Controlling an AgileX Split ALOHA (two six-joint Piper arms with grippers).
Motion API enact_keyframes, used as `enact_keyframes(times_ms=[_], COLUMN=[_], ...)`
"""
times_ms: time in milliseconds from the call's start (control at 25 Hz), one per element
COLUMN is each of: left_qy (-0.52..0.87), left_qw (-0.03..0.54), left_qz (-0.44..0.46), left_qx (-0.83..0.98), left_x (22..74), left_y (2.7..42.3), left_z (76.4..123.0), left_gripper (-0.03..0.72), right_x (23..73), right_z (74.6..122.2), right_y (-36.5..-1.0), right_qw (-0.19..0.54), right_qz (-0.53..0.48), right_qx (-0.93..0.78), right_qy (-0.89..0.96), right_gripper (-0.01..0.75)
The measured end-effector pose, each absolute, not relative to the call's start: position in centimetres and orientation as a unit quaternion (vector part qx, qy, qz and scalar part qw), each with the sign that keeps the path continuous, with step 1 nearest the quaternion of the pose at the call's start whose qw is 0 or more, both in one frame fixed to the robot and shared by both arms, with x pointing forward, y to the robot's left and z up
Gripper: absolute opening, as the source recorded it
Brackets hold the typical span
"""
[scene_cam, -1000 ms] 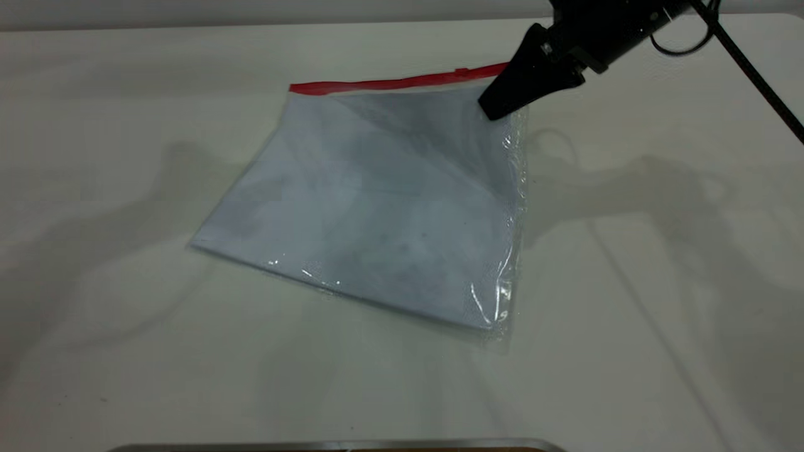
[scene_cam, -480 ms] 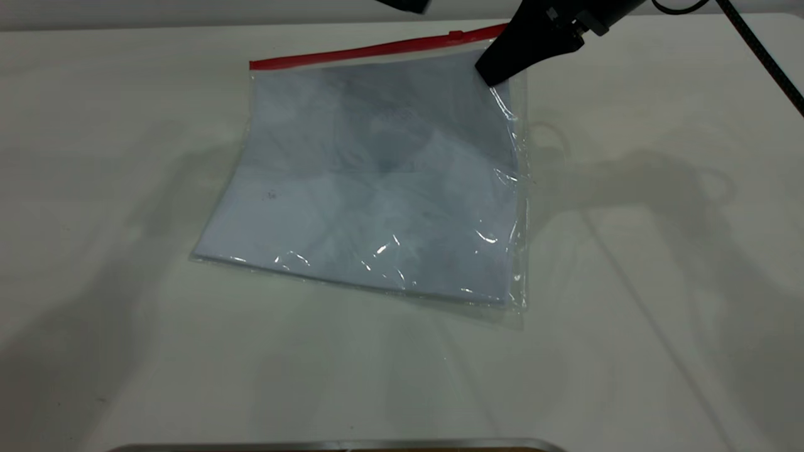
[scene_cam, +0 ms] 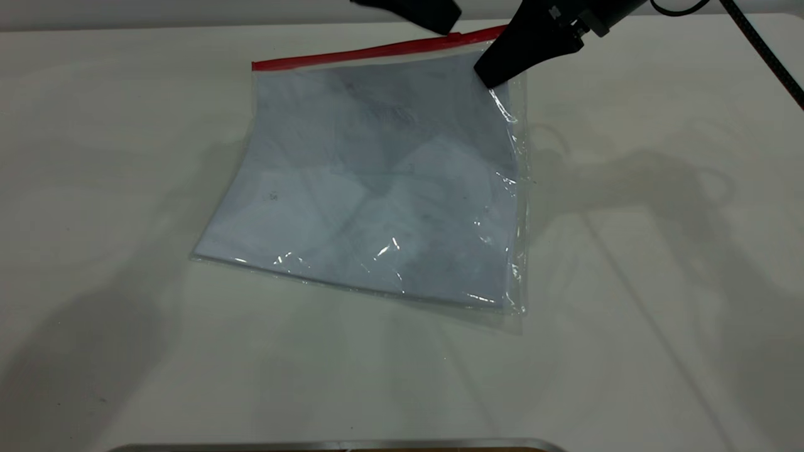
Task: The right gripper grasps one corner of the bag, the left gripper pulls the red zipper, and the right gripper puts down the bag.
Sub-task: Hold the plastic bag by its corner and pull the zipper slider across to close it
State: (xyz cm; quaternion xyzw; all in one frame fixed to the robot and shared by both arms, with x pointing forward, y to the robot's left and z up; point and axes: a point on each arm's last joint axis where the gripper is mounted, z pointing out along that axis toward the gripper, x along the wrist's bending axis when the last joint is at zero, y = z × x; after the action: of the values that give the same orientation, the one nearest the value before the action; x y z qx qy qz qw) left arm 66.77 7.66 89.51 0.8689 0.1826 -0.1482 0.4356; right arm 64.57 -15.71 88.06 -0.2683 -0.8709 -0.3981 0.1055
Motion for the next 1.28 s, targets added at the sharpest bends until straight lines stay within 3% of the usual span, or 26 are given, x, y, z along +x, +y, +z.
enact_keyframes(times_ms=[520, 1000, 1160, 1280], left_qy=[0.188, 0.187, 0.195, 0.197], left_qw=[0.448, 0.449, 0.448, 0.448], left_qz=[-0.162, -0.162, -0.148, -0.144], left_qx=[0.859, 0.859, 0.860, 0.860], left_x=[66.69, 66.68, 66.96, 67.04], left_y=[7.44, 7.44, 7.47, 7.48], left_z=[89.45, 89.46, 89.37, 89.34], left_gripper=[0.491, 0.292, 0.294, 0.336], right_x=[64.52, 64.48, 64.50, 64.50], right_z=[88.08, 88.08, 88.11, 88.11], right_y=[-15.69, -15.68, -15.68, -15.68], right_qw=[0.108, 0.110, 0.110, 0.110], right_qz=[-0.398, -0.398, -0.399, -0.399], right_qx=[-0.267, -0.266, -0.266, -0.266], right_qy=[-0.871, -0.871, -0.871, -0.871], right_gripper=[0.033, 0.033, 0.033, 0.033])
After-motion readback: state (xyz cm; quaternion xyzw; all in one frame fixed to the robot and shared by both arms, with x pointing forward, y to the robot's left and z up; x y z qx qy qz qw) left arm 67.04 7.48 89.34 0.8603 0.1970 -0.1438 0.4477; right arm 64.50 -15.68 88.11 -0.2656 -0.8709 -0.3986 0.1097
